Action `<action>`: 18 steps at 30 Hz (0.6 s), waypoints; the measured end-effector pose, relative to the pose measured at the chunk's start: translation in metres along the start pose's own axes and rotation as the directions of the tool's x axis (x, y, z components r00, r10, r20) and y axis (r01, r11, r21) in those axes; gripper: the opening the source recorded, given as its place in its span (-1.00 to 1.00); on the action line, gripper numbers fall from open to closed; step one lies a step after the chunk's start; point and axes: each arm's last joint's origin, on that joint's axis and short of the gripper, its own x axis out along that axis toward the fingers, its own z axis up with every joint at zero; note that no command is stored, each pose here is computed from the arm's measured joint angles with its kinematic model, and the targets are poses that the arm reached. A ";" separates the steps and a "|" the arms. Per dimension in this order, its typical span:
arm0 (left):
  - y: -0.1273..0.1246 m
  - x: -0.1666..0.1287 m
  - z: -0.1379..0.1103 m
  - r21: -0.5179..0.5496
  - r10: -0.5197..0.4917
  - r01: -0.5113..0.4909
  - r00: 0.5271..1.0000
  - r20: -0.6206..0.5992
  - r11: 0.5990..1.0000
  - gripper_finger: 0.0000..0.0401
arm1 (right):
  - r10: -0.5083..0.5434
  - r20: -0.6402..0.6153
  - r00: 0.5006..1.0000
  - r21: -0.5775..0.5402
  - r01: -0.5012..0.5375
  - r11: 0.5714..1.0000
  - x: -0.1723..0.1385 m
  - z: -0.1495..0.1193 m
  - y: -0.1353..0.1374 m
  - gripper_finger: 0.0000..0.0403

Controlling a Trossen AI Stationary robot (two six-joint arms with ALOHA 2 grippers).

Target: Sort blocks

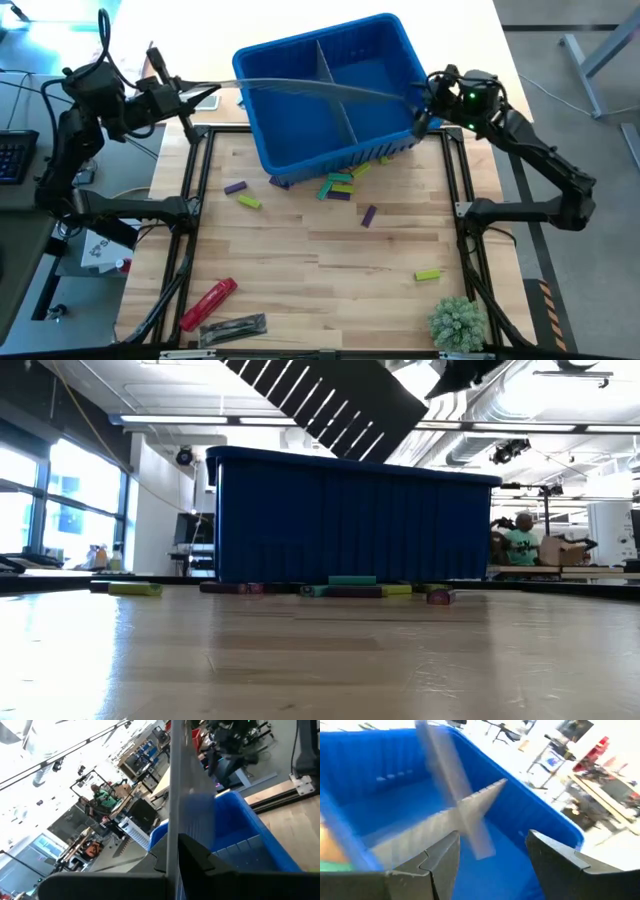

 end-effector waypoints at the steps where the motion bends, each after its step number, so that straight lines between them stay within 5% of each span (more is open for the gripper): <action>1: 0.000 -0.001 0.000 -0.001 0.002 -0.002 1.000 0.002 1.000 -1.00 | 0.007 -0.004 1.000 0.003 -0.007 1.000 0.004 -0.004 0.000 0.07; 7: 0.001 -0.011 0.001 -0.009 0.018 -0.017 1.000 0.013 1.000 -1.00 | 0.158 0.004 0.987 0.053 -0.158 0.986 0.019 -0.018 0.002 0.07; 13: 0.002 -0.016 0.001 -0.010 0.028 -0.028 0.999 0.020 1.000 -1.00 | 0.075 -0.197 0.978 0.062 -0.064 0.996 0.035 -0.036 0.001 0.07; 18: 0.002 -0.014 0.002 -0.012 0.030 -0.029 0.999 0.024 1.000 -1.00 | 0.138 -0.374 0.917 0.079 -0.117 0.990 0.067 -0.057 0.012 0.07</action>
